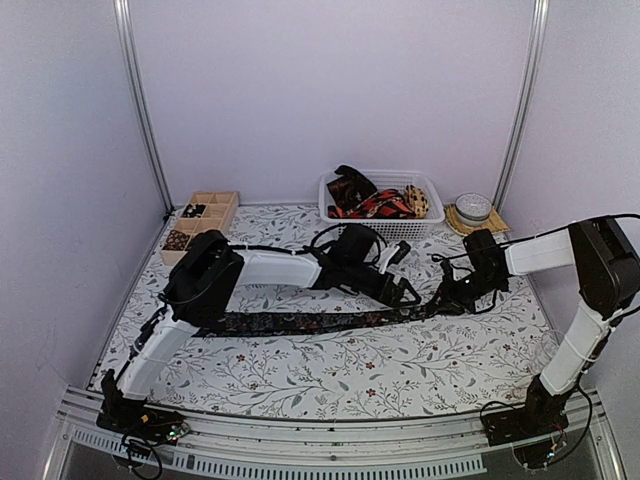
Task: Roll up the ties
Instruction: Roll the tie at the center of the board.
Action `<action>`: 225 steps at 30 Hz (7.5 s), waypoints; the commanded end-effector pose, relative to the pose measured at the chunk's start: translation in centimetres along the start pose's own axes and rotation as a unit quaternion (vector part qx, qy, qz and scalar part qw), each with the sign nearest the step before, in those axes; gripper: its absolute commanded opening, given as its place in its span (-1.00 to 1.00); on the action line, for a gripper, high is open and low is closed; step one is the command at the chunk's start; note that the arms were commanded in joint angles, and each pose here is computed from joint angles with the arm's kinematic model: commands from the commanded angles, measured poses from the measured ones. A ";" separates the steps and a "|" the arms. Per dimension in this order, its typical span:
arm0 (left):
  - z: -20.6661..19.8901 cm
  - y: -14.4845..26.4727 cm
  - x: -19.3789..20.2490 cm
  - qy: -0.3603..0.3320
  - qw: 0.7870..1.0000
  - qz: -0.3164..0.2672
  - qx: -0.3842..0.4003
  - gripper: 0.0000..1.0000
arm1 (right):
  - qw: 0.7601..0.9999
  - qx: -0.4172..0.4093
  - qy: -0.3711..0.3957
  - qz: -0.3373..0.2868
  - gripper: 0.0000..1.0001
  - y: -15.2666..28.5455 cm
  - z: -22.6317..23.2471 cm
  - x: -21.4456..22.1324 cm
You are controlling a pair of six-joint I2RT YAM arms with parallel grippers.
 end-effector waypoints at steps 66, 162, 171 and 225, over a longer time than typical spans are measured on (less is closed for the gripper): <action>-1.9 -4.4 4.0 -0.309 0.951 0.031 0.005 -0.29 | 0.993 -0.119 0.010 -0.019 -0.17 1.2 4.8 1.1; 1.5 6.6 2.6 -0.174 0.971 0.000 -0.164 1.00 | 0.974 0.192 0.111 0.039 -0.65 6.5 -0.5 -0.3; 5.6 10.9 3.8 -0.074 0.969 0.010 -0.236 0.93 | 0.928 0.333 0.155 0.063 -0.66 6.9 -1.3 -1.1; 7.9 11.4 8.0 0.027 0.968 0.063 -0.242 0.07 | 0.882 0.383 0.270 0.043 -0.32 -3.7 4.3 1.9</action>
Point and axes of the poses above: each gripper's point midway between its finger pads, its own y axis back along the fingers, its own z axis along the line the jaws close on, x = y × z, the point moved 2 cm from there along y, back along the fingers, and after that the axes turned 13 degrees about y, right-handed, at the moved point
